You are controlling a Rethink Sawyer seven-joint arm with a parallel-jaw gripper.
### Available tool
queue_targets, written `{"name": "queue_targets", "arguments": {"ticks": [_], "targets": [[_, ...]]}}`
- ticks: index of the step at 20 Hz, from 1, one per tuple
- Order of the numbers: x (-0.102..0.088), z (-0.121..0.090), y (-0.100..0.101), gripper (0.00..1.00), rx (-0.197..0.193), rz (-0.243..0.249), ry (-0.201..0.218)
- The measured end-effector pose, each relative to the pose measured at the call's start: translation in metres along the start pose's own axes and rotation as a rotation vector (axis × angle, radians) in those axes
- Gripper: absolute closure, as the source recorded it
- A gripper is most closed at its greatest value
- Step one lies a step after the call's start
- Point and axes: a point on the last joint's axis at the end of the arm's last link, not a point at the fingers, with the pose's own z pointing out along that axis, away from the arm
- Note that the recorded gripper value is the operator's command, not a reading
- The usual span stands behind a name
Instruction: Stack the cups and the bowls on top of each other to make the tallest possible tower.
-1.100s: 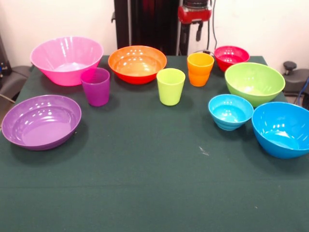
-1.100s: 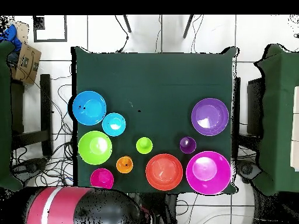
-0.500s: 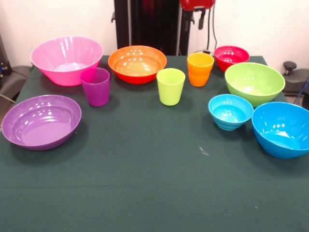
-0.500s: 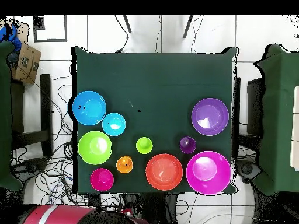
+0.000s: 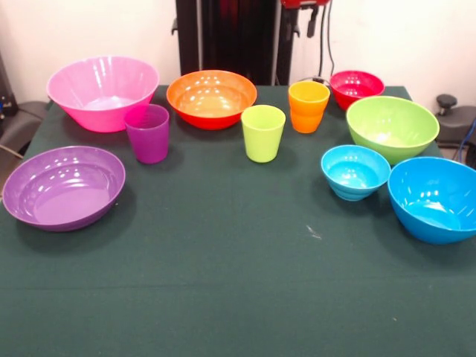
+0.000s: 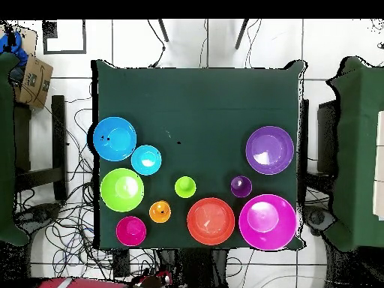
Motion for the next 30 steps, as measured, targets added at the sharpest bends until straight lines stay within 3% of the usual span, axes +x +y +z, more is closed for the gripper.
{"name": "queue_targets", "arguments": {"ticks": [6, 12, 20, 30], "targets": [[0.001, 0.0, 0.0, 0.0, -0.001, -0.002, 0.011], [0.002, 0.018, 0.001, 0.0, -0.008, -0.02, 0.02], [0.004, 0.025, 0.01, 0.0, -0.016, -0.046, 0.027], [0.003, 0.025, 0.015, 0.0, -0.023, -0.03, 0.019]]}}
